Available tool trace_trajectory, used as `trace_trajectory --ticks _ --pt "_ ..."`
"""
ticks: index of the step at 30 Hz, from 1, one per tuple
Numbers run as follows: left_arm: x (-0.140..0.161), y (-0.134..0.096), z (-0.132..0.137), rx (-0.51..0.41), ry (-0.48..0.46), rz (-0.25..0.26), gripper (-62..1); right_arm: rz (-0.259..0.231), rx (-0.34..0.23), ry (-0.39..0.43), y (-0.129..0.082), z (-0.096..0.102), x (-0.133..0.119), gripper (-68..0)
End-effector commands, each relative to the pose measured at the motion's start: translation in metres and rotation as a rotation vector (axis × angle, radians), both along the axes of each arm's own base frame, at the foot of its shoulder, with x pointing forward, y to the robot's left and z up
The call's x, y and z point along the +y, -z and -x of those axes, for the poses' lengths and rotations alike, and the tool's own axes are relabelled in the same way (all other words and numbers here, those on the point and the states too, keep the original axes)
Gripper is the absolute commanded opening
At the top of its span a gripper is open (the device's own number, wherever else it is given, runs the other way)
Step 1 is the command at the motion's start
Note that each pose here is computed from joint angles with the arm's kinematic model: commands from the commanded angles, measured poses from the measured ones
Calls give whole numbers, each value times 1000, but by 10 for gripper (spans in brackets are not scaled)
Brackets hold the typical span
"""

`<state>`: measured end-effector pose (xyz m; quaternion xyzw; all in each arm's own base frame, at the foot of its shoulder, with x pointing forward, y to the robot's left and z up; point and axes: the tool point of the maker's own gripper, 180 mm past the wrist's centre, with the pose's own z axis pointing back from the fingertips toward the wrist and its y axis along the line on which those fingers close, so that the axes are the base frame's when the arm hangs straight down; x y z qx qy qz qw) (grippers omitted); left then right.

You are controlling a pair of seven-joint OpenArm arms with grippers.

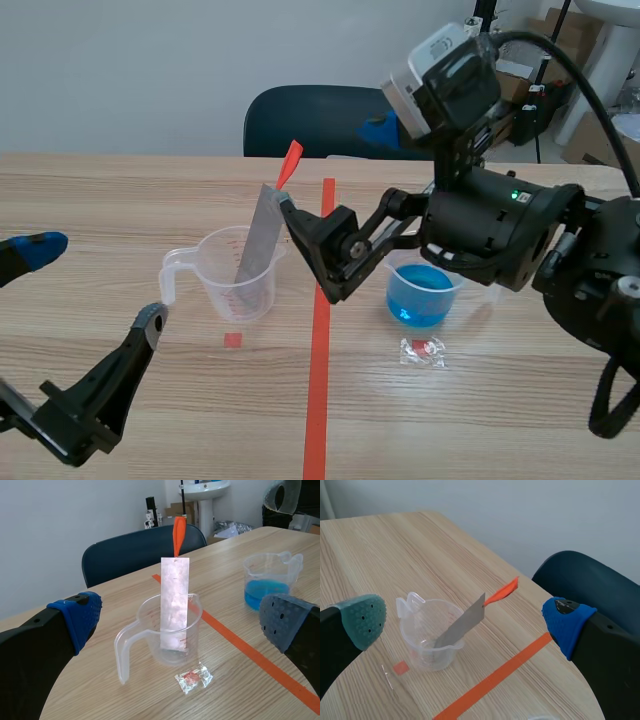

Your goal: Do the redox reaction experiment. return to the home posture

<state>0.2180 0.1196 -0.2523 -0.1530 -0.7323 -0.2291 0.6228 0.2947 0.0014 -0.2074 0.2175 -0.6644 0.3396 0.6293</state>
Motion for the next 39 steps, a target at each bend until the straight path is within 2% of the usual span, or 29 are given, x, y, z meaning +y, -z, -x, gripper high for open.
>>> trace_trajectory --ticks 1,5,14,17,22,28,33,39 --pt "0 -6 -1 -16 -4 5 14 -28 -40 2 -11 1 -3 4" --pt "-5 -9 4 -7 14 -6 14 -14 -54 38 -6 7 -18 4" --pt "-12 -15 8 25 47 -82 14 43 -78 101 1 26 -42 4" --pt "-15 -20 13 19 60 -93 14 57 -86 122 3 31 -49 4" --pt "-19 -22 23 33 99 -111 14 108 -98 148 12 39 -59 4" --pt "-12 -15 24 54 100 -179 14 156 -142 212 13 45 -70 4" --pt "-13 -14 31 66 132 -194 14 161 -150 255 13 51 -75 4" --pt "-15 -27 26 12 124 -213 14 162 -150 292 17 60 -81 4"
